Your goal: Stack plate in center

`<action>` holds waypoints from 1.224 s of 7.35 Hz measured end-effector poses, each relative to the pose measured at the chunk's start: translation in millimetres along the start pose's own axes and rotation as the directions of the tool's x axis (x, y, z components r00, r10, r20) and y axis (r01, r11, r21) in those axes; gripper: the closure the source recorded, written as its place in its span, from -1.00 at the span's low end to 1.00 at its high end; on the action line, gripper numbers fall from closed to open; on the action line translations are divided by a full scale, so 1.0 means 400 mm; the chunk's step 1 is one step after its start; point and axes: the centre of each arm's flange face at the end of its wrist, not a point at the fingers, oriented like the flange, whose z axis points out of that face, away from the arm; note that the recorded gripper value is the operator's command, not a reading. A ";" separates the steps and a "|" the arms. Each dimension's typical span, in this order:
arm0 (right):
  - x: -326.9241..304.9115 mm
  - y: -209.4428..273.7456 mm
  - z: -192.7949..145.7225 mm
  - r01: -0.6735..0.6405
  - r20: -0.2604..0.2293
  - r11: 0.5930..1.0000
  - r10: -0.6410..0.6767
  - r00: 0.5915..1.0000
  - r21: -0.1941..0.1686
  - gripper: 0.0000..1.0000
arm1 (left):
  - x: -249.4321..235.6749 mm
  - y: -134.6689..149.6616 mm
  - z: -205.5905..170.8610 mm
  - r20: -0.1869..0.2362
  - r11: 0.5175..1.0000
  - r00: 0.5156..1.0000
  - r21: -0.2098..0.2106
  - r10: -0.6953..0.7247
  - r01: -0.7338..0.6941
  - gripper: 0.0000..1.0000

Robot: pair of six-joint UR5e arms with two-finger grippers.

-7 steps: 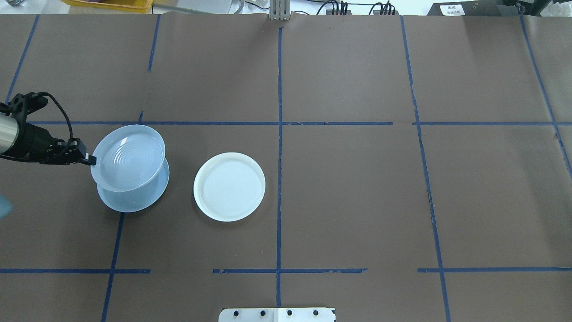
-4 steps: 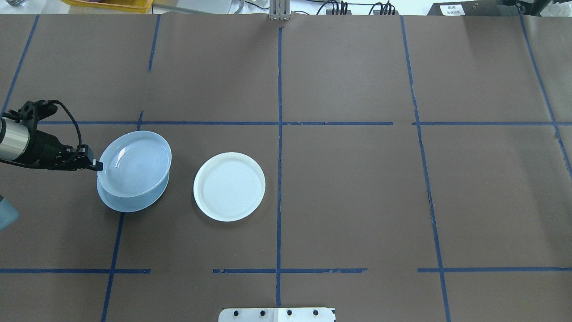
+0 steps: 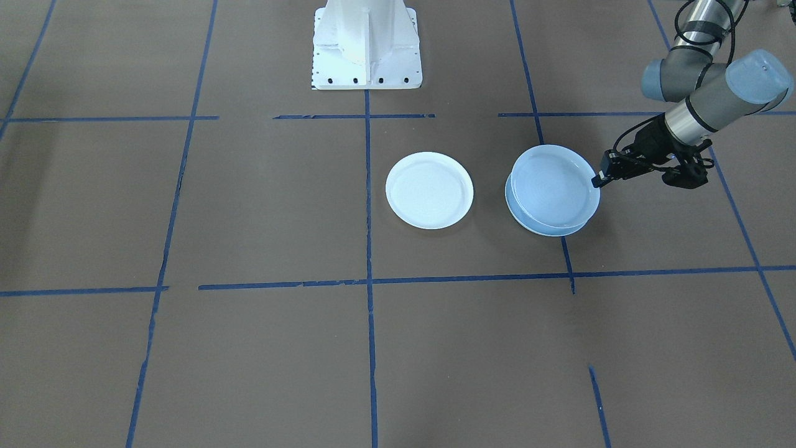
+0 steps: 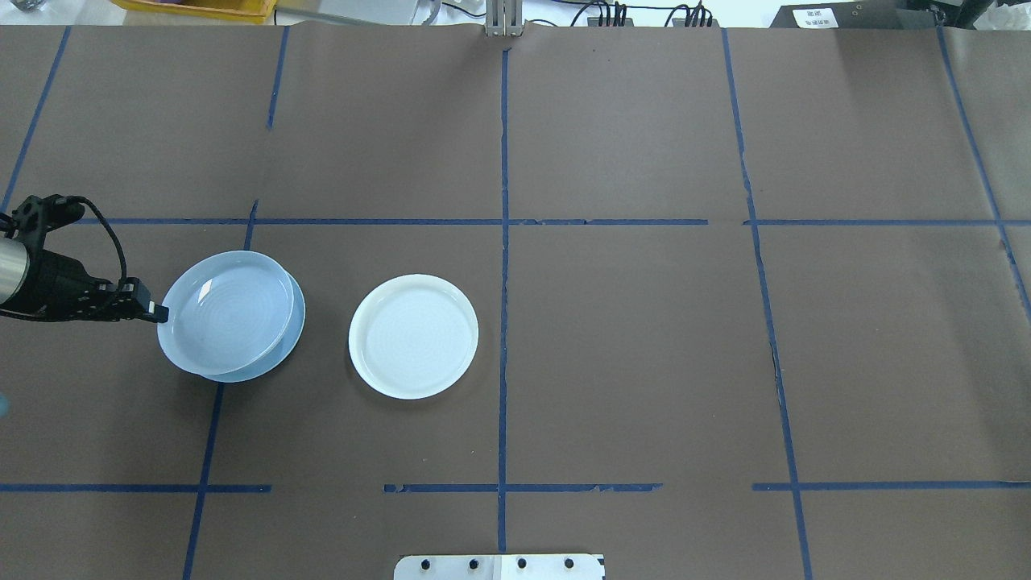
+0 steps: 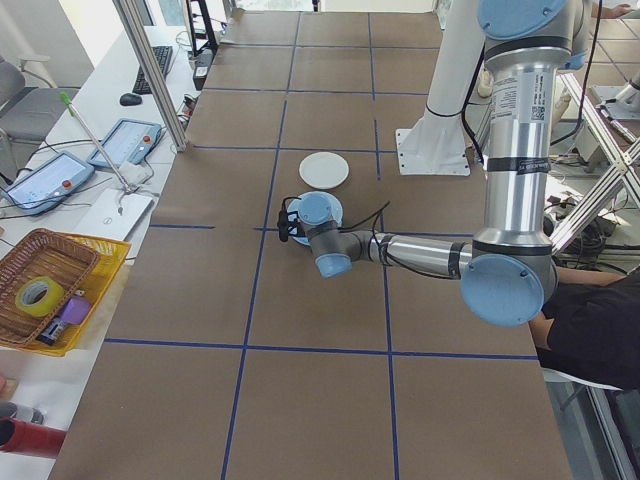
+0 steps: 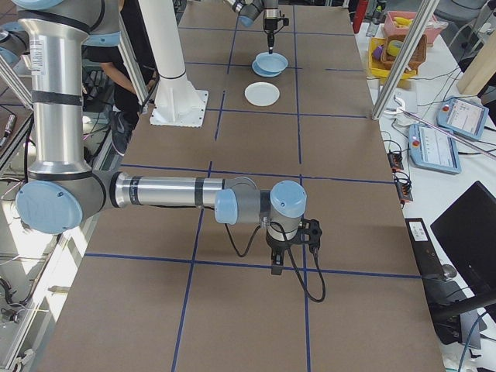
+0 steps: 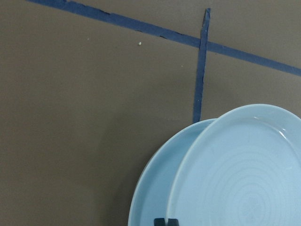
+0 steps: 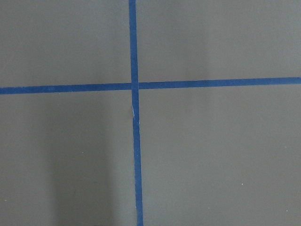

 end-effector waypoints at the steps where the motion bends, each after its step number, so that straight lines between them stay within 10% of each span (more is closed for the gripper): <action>1: 0.000 0.000 0.000 0.000 0.000 1.000 0.000 1.000 0.000 -1.00 | -0.003 0.005 0.000 0.001 1.000 1.000 -0.002 0.002 -0.002 -1.00; 6: 0.000 0.000 0.000 0.000 0.000 1.000 0.000 1.000 0.000 -1.00 | 0.132 0.011 -0.032 -0.024 0.997 1.000 -0.071 -0.001 -0.001 -1.00; 9: 0.000 0.000 0.000 0.000 0.001 1.000 0.000 1.000 0.000 -1.00 | 0.420 0.008 0.017 0.052 0.998 0.998 -0.062 -0.020 0.023 -1.00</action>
